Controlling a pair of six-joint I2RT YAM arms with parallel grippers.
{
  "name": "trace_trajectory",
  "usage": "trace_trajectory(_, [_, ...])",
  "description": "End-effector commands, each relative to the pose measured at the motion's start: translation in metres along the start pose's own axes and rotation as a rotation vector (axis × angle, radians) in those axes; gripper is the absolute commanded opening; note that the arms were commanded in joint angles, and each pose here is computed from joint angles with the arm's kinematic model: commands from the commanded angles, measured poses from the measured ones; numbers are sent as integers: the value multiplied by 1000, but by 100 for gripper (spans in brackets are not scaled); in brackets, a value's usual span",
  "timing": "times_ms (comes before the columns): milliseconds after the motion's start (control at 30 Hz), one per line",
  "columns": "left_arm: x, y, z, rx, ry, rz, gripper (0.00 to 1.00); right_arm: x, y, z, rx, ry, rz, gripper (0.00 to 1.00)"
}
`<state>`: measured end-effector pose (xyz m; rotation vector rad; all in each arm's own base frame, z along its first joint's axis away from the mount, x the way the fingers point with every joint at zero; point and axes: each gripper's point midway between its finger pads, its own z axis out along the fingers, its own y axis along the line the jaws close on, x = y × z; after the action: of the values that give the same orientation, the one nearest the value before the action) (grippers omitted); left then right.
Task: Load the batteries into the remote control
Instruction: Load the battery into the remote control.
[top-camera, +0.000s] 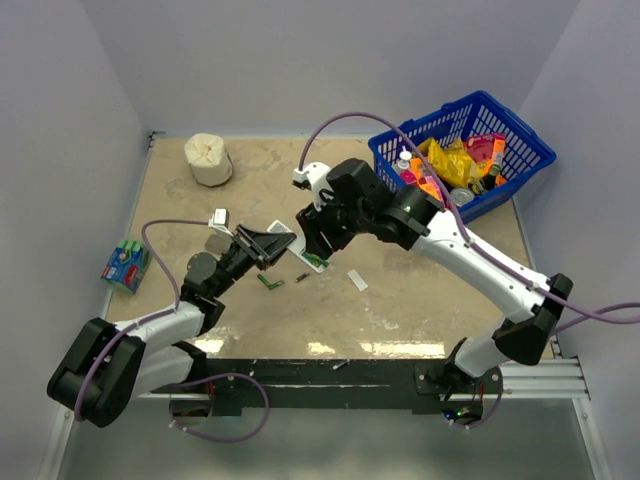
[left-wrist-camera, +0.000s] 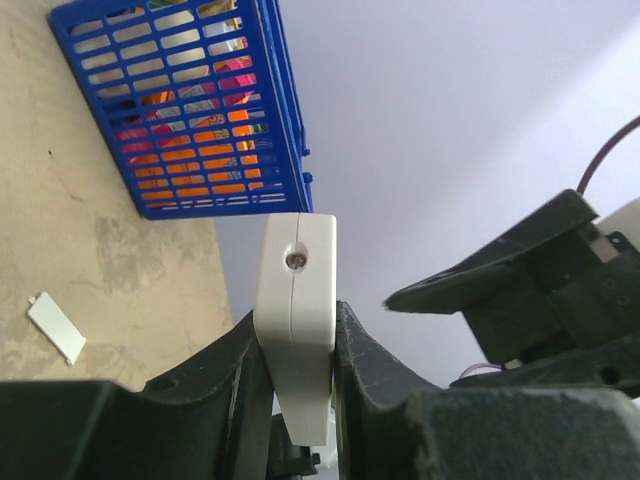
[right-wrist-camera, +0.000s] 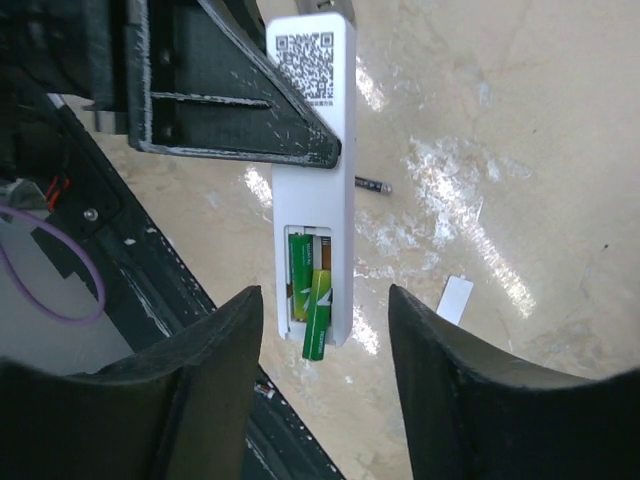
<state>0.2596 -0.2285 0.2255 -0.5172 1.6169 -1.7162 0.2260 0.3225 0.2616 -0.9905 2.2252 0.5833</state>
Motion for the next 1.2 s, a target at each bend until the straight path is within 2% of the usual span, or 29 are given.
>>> trace_trajectory(0, [-4,-28,-6,121,-18,-102,0,-43,4,-46,-18,-199,-71,59])
trace_trajectory(133, [-6,-32,-8,140,-23,-122,0,-34,-6,-65,-103,-241,-74,63])
trace_trajectory(333, [-7,-37,-7,147,-23,-110,0,-2,-2,-62,-222,-226,-134,72])
trace_trajectory(600, [-7,-42,-3,156,-15,-94,0,8,8,-41,-309,-205,-125,72])
trace_trajectory(867, [-8,-49,-4,175,-13,-85,0,19,-1,-20,-291,-163,-117,70])
trace_trajectory(1167, [-7,-58,-4,198,-4,-70,0,16,-10,-10,-260,-176,-99,67])
